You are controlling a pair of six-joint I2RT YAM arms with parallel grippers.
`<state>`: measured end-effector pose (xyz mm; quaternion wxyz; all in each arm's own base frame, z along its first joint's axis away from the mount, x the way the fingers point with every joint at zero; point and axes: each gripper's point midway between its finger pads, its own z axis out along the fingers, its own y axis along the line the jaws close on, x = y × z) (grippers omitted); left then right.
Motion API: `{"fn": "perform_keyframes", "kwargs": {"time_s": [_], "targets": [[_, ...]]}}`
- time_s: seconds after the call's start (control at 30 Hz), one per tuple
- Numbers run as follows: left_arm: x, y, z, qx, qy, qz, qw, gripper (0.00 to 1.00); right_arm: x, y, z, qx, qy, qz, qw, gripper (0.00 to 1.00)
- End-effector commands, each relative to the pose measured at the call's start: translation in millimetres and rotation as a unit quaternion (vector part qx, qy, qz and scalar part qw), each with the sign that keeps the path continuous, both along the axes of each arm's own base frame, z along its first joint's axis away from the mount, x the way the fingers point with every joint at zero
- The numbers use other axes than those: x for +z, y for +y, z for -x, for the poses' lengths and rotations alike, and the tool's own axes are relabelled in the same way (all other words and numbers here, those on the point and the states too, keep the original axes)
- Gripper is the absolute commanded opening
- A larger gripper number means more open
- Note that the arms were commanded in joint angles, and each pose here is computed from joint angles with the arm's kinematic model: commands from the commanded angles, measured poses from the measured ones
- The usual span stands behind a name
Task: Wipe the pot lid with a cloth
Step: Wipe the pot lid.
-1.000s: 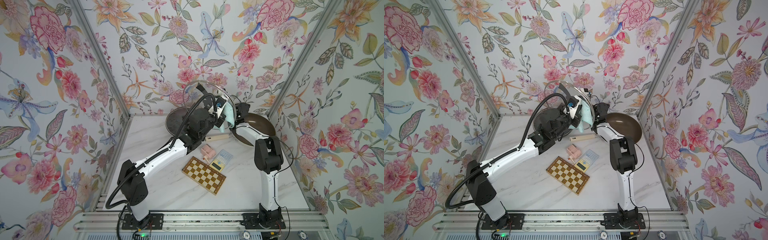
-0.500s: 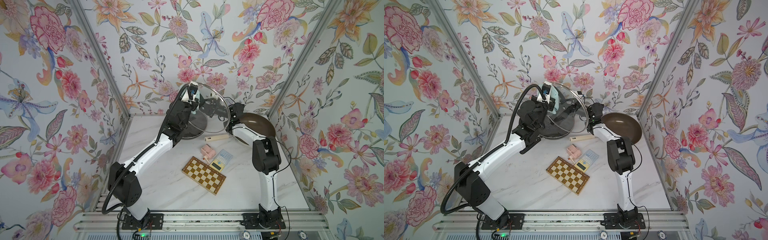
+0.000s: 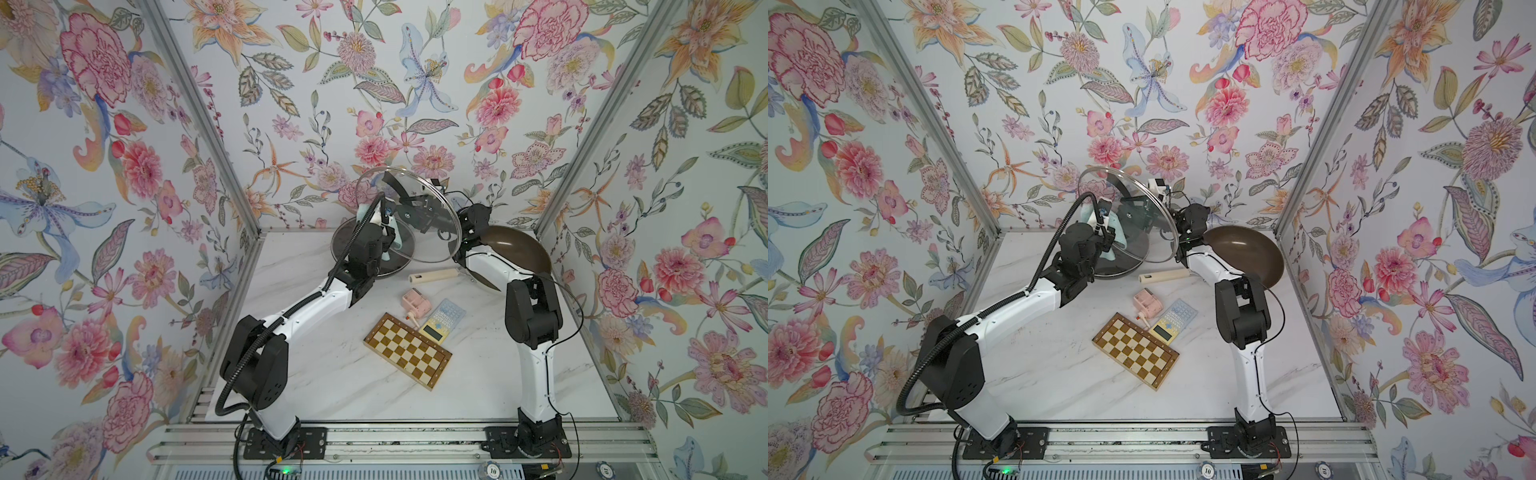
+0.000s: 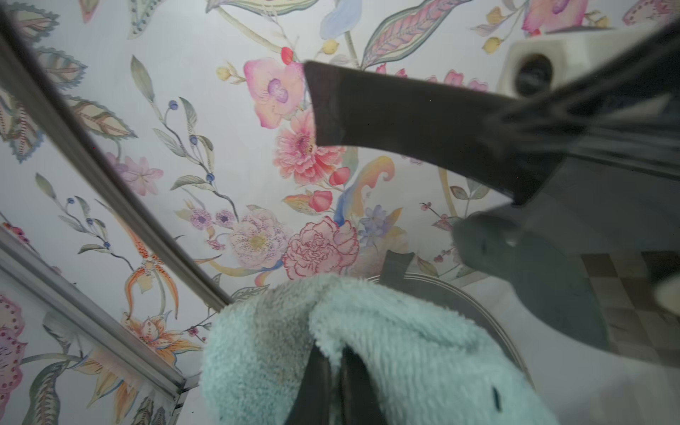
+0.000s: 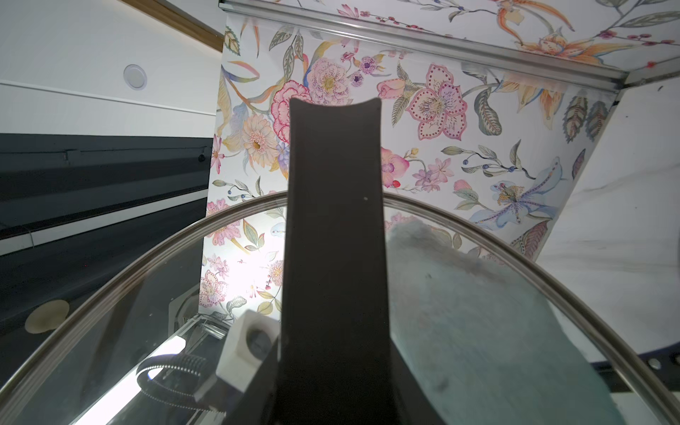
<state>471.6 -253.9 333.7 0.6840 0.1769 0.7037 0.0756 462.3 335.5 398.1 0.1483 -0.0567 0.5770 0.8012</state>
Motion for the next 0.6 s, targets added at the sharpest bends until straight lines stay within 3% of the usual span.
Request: {"fn": "perform_keyframes", "kwargs": {"time_s": [0.0, 0.13, 0.3, 0.4, 0.57], "targets": [[-29, -73, 23, -0.107, 0.047, -0.004, 0.993, 0.0, 93, -18, 44, -0.008, -0.138, -0.081, 0.987, 0.0], [-13, -149, 68, -0.235, 0.041, -0.042, 0.97, 0.0, 86, -13, 30, -0.017, -0.133, -0.078, 0.988, 0.0], [85, -170, 106, -0.339, -0.028, 0.056, 0.939, 0.0, 63, 3, 17, -0.012, -0.114, -0.06, 0.992, 0.0], [146, -160, 113, -0.338, -0.098, 0.083, 0.932, 0.0, 53, 9, 16, -0.005, -0.105, -0.056, 0.993, 0.0], [185, -115, 86, -0.241, -0.164, 0.06, 0.955, 0.0, 45, 14, 23, 0.005, -0.103, -0.049, 0.993, 0.0]]}}
